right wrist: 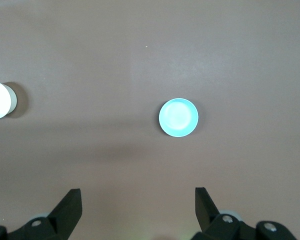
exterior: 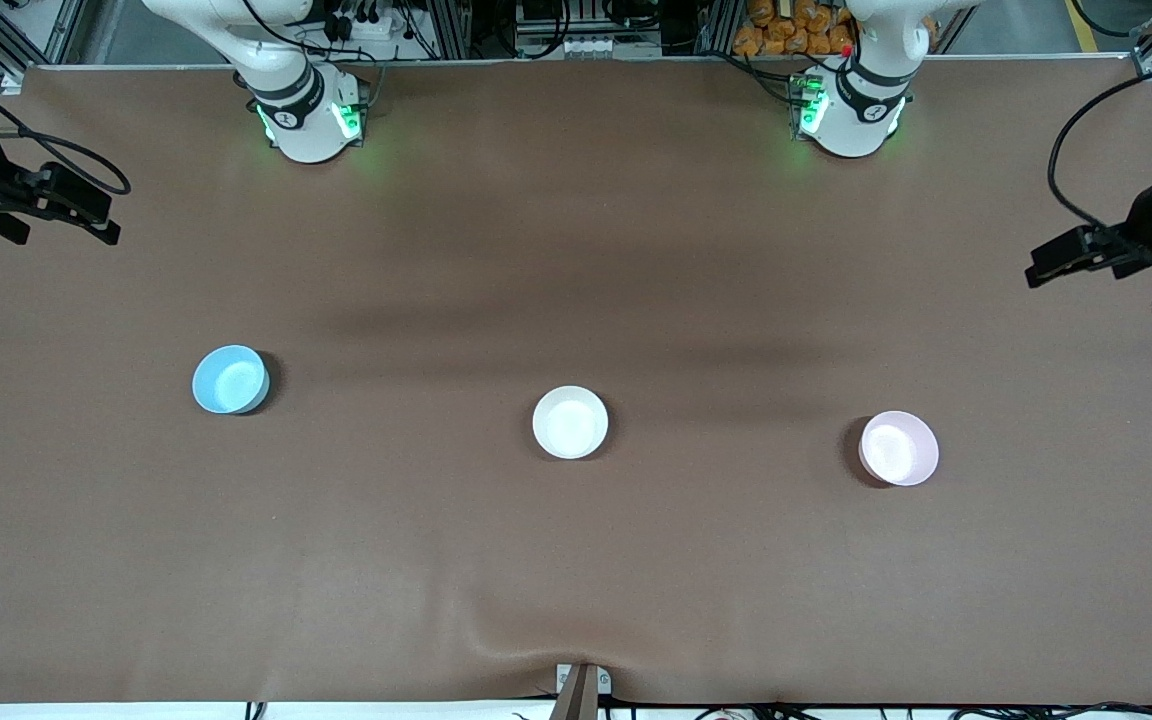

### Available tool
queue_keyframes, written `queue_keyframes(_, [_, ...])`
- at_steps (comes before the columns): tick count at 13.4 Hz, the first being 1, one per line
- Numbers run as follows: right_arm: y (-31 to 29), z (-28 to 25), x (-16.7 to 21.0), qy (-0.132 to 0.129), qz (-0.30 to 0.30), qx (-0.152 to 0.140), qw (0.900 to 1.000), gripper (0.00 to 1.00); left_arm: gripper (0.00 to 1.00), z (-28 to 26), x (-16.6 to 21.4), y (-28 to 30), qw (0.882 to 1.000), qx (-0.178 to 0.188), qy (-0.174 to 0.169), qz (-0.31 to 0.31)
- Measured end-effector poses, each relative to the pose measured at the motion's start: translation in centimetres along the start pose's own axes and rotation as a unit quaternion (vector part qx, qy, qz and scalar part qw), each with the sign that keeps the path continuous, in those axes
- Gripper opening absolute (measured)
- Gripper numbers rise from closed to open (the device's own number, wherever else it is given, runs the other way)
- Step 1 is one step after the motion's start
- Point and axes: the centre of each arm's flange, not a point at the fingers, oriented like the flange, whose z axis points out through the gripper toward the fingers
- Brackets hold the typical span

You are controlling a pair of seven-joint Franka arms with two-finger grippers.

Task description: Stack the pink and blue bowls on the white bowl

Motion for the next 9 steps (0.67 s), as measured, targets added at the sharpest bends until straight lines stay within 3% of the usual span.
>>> queue_keyframes(5, [0.0, 0.0, 0.0, -0.001, 0.0, 0.001, 1.0, 1.0, 1.0, 6.6, 2.4, 0.0, 1.0, -0.006, -0.003, -0.001])
queue_keyframes(9, [0.0, 0.1, 0.0, -0.002, 0.0, 0.001, 1.0, 1.0, 1.0, 14.4, 6.8, -1.3, 1.0, -0.023, -0.009, -0.012])
